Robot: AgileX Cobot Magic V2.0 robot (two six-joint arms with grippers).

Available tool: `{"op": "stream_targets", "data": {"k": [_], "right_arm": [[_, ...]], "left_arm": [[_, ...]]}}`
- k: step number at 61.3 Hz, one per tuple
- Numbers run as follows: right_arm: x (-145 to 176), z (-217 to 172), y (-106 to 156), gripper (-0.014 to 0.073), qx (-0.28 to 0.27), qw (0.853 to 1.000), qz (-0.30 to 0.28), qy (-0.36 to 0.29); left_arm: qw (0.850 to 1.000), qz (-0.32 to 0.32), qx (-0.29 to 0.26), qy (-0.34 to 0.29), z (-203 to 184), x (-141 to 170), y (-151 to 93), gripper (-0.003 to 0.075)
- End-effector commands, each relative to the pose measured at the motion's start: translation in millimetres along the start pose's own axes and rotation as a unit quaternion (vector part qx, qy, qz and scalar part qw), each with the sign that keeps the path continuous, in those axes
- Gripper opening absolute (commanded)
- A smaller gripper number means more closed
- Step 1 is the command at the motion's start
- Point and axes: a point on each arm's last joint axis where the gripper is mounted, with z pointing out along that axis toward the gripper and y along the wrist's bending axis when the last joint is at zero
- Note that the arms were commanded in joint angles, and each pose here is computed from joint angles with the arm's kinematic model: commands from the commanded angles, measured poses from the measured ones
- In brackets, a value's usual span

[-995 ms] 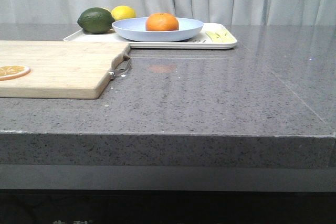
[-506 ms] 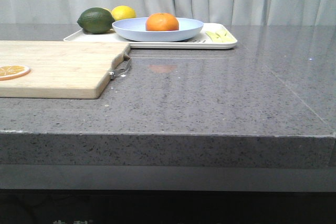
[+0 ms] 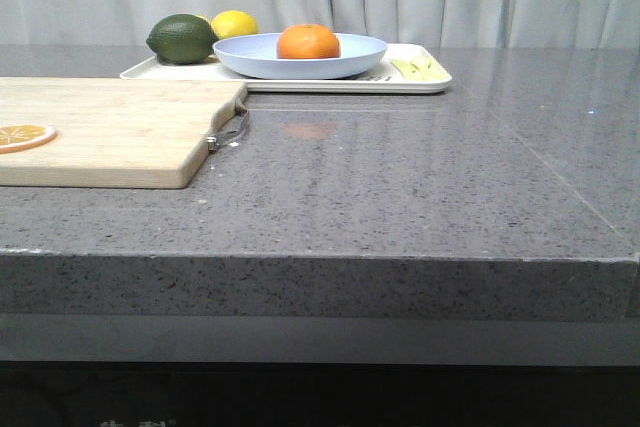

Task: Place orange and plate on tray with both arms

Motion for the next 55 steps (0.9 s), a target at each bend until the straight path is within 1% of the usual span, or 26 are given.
{"op": "stream_targets", "data": {"k": [1, 55], "right_arm": [[-15.7, -1.9, -1.7, -0.0063, 0.009, 0.999, -0.002, -0.053], [-13.9, -1.0, -2.0, -0.0063, 0.011, 0.998, -0.007, -0.054]], "left_arm": [[0.999, -0.008, 0.006, -0.052, -1.8, -7.6, -0.8, -0.0018], [0.999, -0.008, 0.006, -0.052, -1.8, -7.6, -0.8, -0.0018]]}}
